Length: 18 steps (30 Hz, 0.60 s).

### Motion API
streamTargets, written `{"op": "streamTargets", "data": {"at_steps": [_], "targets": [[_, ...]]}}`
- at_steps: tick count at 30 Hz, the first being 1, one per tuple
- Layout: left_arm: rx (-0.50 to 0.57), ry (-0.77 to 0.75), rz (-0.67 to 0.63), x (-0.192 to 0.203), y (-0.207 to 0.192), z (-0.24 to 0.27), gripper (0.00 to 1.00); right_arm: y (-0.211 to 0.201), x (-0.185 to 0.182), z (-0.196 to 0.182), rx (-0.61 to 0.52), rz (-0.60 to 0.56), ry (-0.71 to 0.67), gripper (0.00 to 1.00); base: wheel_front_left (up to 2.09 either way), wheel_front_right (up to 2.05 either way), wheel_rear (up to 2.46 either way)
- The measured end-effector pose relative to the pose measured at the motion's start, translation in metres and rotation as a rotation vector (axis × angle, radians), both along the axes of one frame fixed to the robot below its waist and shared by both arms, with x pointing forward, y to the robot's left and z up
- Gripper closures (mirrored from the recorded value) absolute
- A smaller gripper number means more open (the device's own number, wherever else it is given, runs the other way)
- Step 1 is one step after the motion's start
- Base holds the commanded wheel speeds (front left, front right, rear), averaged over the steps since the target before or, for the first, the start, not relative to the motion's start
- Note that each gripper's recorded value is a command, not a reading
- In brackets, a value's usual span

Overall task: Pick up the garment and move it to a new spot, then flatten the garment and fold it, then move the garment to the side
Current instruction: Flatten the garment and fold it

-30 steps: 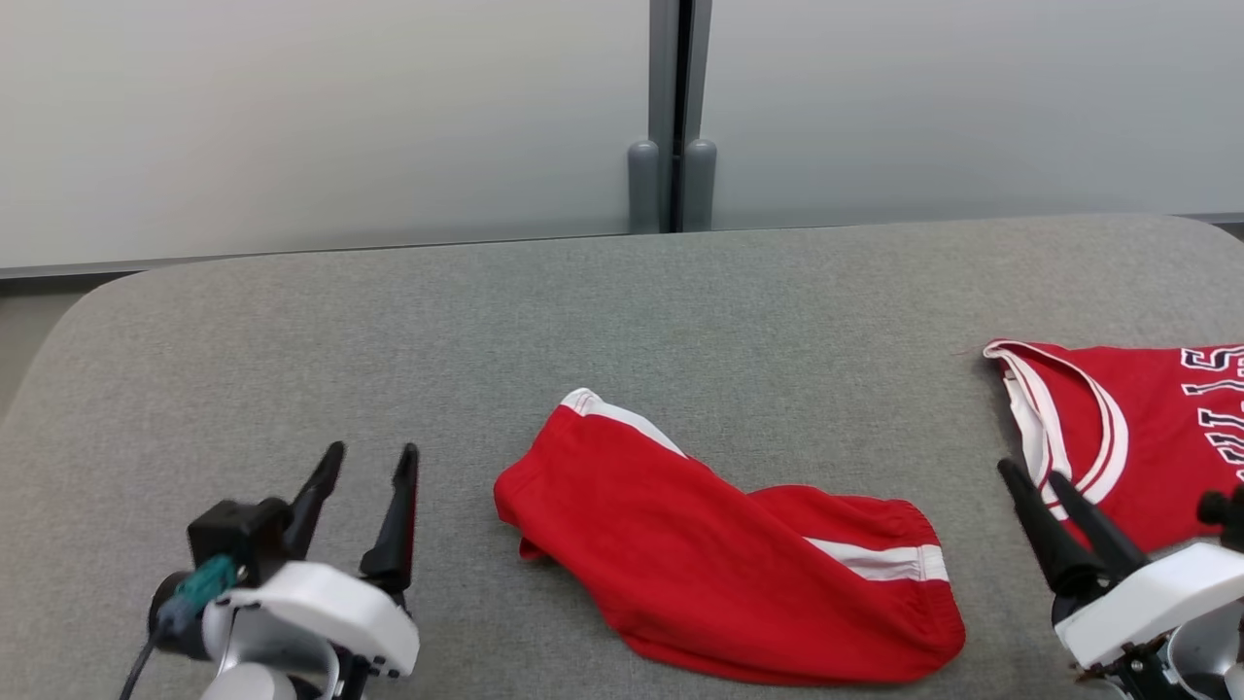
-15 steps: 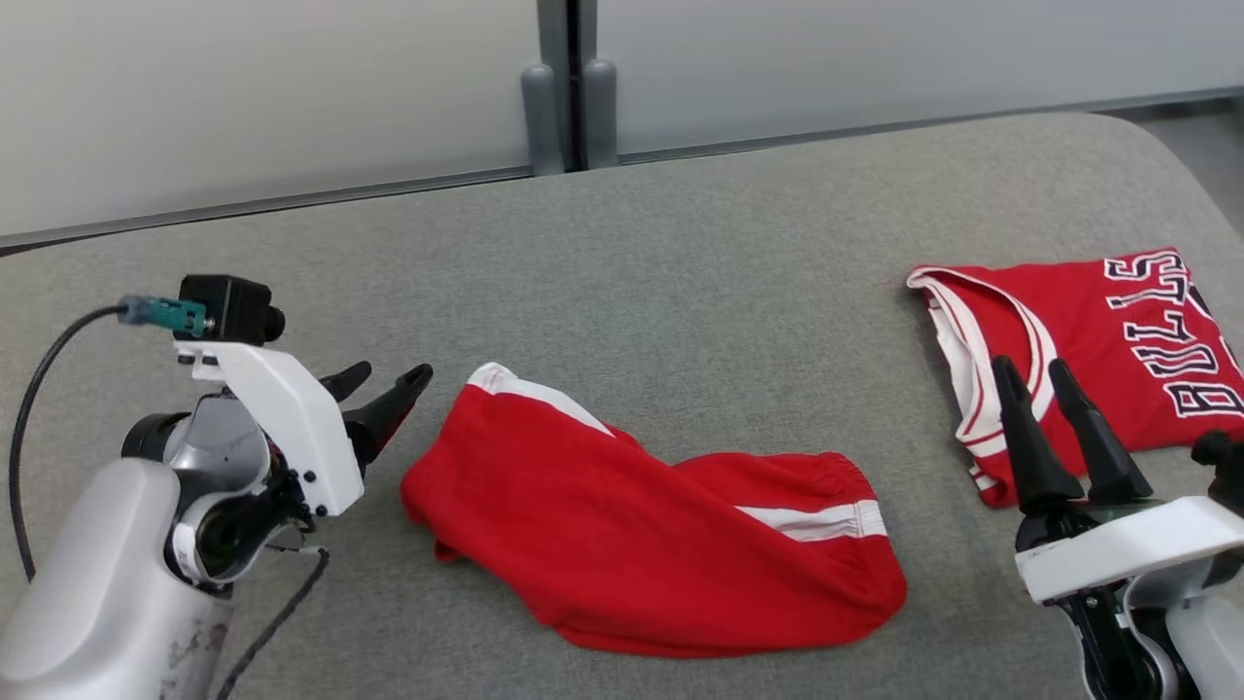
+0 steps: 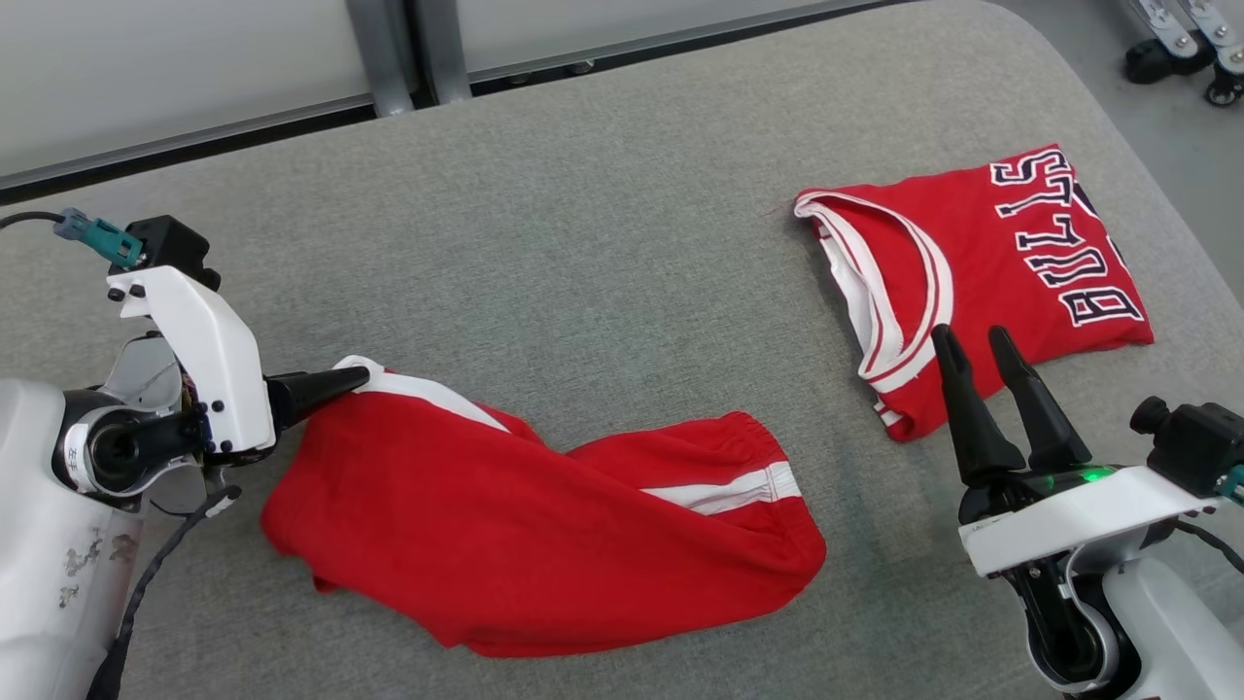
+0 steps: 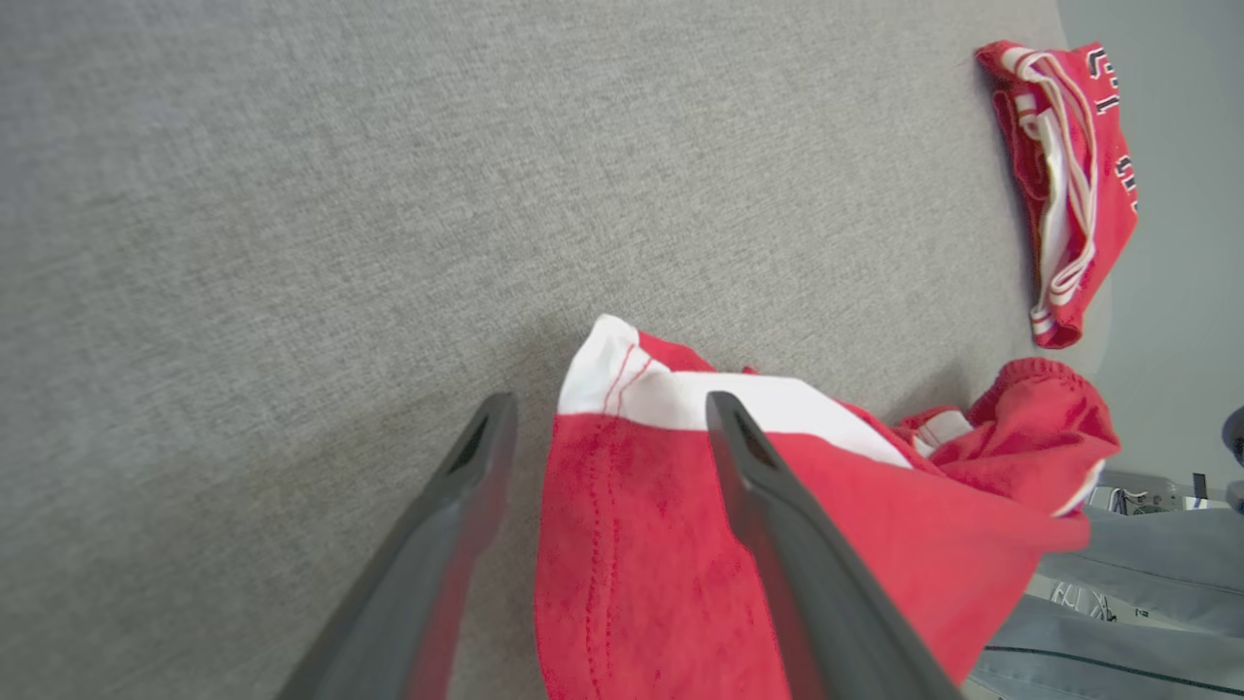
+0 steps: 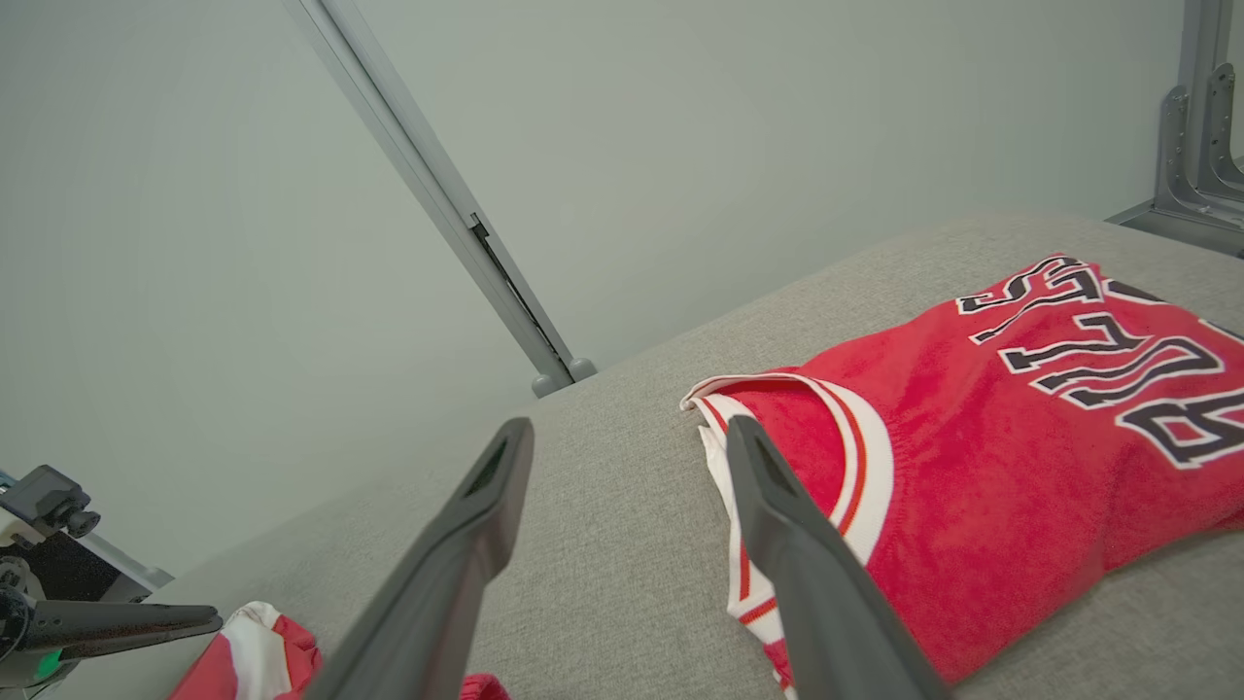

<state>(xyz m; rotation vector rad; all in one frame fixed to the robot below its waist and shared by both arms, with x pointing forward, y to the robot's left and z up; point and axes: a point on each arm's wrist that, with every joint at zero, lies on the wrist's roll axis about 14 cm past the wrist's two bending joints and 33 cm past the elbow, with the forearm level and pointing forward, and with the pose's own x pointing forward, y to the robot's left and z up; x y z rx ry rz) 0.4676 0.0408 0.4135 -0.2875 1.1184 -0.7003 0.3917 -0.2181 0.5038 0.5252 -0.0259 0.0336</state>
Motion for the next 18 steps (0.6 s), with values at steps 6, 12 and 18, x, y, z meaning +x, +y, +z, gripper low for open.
{"op": "streamTargets", "data": {"at_steps": [6, 12, 18], "targets": [[0.017, 0.105, -0.040, 0.002, -0.012, -0.019, 0.00, -0.010, -0.002, -0.007, -0.003, -0.033, 0.021, 0.00, 0.00, 0.00, 0.00], [0.035, 0.116, -0.041, 0.007, -0.011, -0.025, 0.60, -0.014, -0.002, -0.013, -0.001, -0.046, 0.038, 0.00, 0.00, 0.00, 0.00], [0.069, 0.112, -0.027, 0.009, -0.002, -0.031, 0.00, -0.005, 0.007, -0.016, 0.001, -0.014, 0.039, 0.00, 0.00, 0.00, 0.00]]}}
